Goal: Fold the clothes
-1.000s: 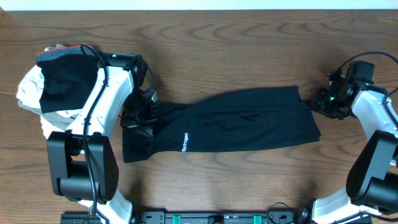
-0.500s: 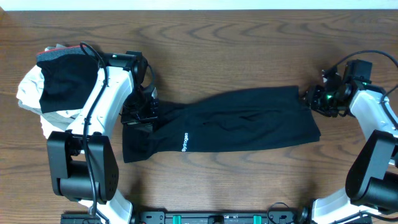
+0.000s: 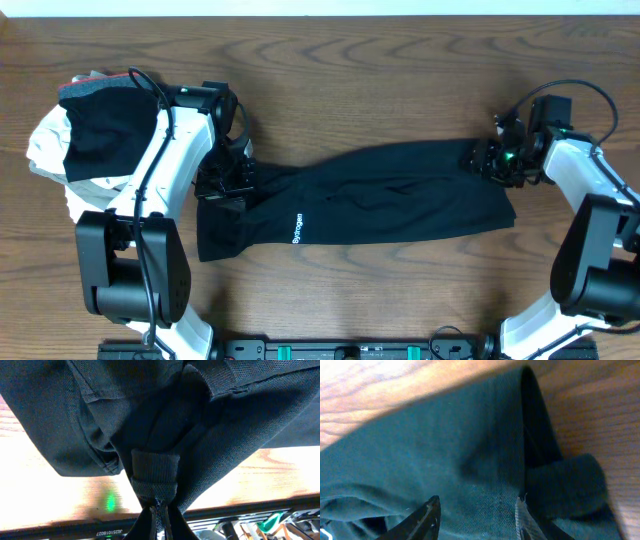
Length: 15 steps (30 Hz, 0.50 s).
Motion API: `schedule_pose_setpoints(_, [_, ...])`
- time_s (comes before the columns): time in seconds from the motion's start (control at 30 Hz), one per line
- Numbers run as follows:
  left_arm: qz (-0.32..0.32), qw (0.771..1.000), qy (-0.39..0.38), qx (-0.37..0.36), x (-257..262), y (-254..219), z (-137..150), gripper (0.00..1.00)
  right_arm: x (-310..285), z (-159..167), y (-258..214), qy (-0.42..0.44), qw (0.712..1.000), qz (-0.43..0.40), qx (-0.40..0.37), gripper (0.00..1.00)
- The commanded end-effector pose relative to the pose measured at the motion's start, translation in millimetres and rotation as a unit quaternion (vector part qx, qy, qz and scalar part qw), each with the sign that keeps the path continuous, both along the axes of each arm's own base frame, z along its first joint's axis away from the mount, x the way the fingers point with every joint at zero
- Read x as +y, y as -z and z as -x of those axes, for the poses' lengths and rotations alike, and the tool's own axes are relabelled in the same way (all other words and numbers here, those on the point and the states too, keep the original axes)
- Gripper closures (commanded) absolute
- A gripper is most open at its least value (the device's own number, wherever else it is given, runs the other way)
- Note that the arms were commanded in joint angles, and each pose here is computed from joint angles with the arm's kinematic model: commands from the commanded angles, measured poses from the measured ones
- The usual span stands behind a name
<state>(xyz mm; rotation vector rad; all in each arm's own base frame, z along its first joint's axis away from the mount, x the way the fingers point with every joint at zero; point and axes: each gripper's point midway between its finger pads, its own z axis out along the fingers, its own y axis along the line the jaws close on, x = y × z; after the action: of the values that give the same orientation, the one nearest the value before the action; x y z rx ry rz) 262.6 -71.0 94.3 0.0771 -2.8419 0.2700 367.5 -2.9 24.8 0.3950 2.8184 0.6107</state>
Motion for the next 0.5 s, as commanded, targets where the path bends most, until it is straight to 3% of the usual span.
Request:
schedule_pose_setpoints(0.0, [-0.009,1.000,-0.001,0.007,2,3,2,0.94,0,-1,5,-0.004,1.000,0.007,0.004,0.55])
schedule_pose_setpoints(0.47, [-0.008,1.000,-0.001,0.003,2,3,1,0.94,-11,1,6,0.010,1.000,0.014,0.009,0.54])
